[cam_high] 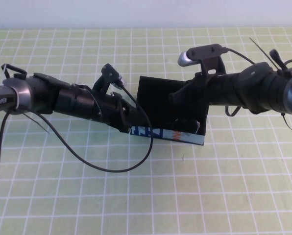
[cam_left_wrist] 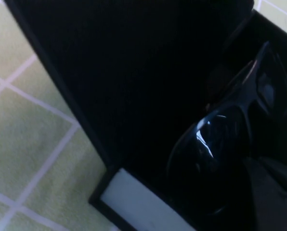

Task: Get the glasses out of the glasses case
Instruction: Pick up the glasses from the glasses case

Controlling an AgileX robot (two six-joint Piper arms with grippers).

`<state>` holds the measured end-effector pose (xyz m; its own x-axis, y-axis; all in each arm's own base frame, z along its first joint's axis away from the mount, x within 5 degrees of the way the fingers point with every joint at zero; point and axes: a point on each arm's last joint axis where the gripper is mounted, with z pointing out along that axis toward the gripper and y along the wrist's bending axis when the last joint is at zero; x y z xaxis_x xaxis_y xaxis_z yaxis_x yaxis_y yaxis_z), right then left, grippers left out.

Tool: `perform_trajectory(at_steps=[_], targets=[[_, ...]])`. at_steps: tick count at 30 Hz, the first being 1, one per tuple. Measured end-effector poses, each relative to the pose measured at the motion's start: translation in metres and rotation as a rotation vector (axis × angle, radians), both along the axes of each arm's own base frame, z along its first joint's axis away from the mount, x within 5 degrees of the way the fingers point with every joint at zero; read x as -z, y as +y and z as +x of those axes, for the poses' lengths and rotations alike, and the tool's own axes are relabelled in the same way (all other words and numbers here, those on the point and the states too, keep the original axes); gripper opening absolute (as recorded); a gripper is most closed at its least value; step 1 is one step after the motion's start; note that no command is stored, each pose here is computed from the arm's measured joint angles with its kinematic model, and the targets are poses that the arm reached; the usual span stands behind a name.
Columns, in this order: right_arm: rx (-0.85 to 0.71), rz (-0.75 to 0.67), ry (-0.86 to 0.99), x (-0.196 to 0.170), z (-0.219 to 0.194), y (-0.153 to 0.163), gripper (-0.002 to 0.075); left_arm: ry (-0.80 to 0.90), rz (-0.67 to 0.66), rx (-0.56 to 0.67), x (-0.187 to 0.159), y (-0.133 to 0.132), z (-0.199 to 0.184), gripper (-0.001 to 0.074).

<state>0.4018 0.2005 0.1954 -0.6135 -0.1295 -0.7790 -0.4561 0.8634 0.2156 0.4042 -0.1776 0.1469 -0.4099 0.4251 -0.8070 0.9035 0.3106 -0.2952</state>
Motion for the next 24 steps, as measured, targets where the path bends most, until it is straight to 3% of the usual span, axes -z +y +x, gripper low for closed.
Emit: perform_trajectory(at_steps=[7,16,24], targets=[[-0.010,0.040,0.102,0.000,0.015,-0.010,-0.0016,0.044,0.012,0.009,0.000,0.000,-0.003,-0.0004],[-0.074,-0.058,0.227,0.006,0.023,-0.008,-0.0016,0.080,0.016,0.039,-0.002,0.000,-0.007,-0.0004],[-0.244,-0.082,0.283,-0.038,0.023,0.001,-0.0016,0.115,0.007,0.070,-0.002,0.000,-0.011,-0.0005]])
